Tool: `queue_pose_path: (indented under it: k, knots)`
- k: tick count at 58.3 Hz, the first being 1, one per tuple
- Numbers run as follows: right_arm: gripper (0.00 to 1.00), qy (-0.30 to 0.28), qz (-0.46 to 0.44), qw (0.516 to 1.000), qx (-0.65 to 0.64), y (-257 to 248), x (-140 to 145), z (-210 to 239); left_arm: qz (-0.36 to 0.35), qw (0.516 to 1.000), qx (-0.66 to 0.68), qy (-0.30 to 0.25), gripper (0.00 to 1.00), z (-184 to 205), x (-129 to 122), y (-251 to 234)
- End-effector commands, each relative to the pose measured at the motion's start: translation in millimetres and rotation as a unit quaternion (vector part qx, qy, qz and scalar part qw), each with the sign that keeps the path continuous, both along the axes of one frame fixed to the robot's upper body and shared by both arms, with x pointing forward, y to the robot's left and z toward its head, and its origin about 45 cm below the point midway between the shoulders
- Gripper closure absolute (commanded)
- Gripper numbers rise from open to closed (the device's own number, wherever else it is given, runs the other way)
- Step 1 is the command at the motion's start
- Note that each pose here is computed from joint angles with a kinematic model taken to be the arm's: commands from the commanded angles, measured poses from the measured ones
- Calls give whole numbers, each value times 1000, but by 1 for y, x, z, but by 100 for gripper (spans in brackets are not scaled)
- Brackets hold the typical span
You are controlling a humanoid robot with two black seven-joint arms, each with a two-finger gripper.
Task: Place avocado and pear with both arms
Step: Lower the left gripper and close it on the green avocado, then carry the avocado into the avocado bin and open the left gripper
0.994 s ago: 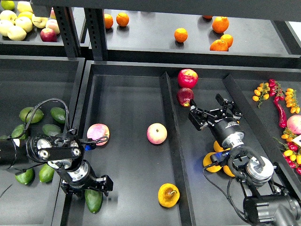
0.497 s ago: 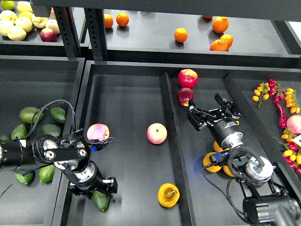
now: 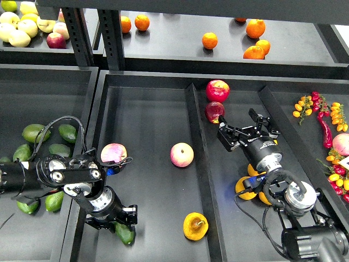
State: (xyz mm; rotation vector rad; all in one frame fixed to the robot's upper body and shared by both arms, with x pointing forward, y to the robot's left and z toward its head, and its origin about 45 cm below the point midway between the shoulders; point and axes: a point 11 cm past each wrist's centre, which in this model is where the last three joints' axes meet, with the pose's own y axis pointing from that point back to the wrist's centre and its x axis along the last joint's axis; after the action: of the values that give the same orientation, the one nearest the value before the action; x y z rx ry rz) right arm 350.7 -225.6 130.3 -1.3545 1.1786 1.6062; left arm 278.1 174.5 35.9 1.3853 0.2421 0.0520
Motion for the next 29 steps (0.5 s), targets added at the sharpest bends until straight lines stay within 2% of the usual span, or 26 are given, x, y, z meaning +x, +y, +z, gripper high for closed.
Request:
queue_pose_path:
  k: [1, 18, 29]
  knots:
    - [1, 2, 0, 1000, -1, 0, -1, -1, 2, 1000, -3, 0, 73, 1, 1, -1]
    - [1, 2, 0, 1000, -1, 0, -1, -1, 14, 1000, -21, -12, 76, 11, 12, -8]
    - [1, -25, 0, 1000, 5, 0, 1, 10, 38, 997, -57, -43, 76, 40, 42, -21]
